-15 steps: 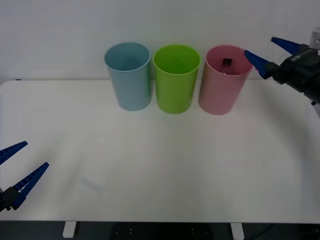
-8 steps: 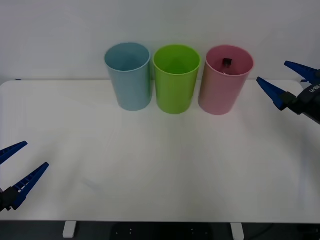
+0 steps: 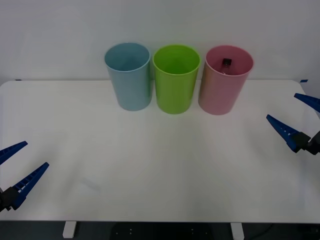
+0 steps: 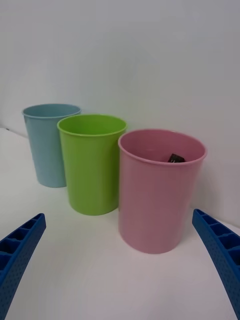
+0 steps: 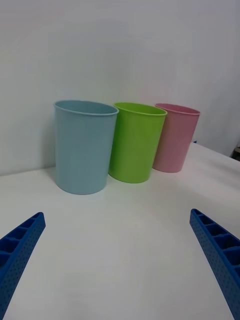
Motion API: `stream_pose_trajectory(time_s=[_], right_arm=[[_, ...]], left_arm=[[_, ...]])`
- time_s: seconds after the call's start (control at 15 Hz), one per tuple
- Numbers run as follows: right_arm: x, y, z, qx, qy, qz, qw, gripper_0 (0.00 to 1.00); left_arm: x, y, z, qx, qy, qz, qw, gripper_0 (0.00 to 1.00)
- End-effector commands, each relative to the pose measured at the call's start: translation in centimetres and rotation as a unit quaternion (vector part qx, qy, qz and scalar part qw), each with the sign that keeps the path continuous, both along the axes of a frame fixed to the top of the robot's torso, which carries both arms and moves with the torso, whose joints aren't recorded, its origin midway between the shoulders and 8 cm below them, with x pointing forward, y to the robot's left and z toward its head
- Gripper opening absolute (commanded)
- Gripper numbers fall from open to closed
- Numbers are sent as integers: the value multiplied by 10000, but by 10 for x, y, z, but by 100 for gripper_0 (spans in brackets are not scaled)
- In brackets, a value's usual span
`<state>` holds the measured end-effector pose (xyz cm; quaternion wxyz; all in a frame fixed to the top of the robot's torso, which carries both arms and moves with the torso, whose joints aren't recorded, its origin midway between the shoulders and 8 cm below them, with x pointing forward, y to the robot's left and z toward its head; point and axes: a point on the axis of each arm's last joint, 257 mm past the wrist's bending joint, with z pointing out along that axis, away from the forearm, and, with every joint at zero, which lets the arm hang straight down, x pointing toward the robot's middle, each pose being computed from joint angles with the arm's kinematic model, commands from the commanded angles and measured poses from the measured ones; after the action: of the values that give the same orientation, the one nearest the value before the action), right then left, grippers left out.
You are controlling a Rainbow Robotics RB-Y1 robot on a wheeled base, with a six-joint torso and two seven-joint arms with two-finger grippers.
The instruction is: Grasp the object on the table and drop it into the matching bin: aluminum can to the light blue bin, PET bottle to the pink bin.
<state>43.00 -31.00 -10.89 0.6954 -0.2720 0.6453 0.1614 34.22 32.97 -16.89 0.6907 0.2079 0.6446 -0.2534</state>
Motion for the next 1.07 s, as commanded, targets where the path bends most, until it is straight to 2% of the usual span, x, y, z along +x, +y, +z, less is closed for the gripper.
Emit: stream_pose_trajectory(time_s=[0.07, 0.4, 0.73, 0.93, 1.07], right_arm=[[-25, -6, -23, -296, 64, 90, 9995, 100], [-51, -14, -51, -727, 108, 106, 9972, 100], [-70, -13, -72, -754, 362, 213, 9963, 100], [-77, -14, -90, -616, 600, 228, 9960, 100], [-79, -14, -93, -608, 618, 230, 9960, 100]], left_arm=[[0, 0, 0, 0, 0, 0, 10000, 100], [0, 0, 0, 0, 0, 0, 10000, 100], [0, 0, 0, 0, 0, 0, 10000, 100], [0, 0, 0, 0, 0, 0, 10000, 100], [0, 0, 0, 0, 0, 0, 10000, 100]])
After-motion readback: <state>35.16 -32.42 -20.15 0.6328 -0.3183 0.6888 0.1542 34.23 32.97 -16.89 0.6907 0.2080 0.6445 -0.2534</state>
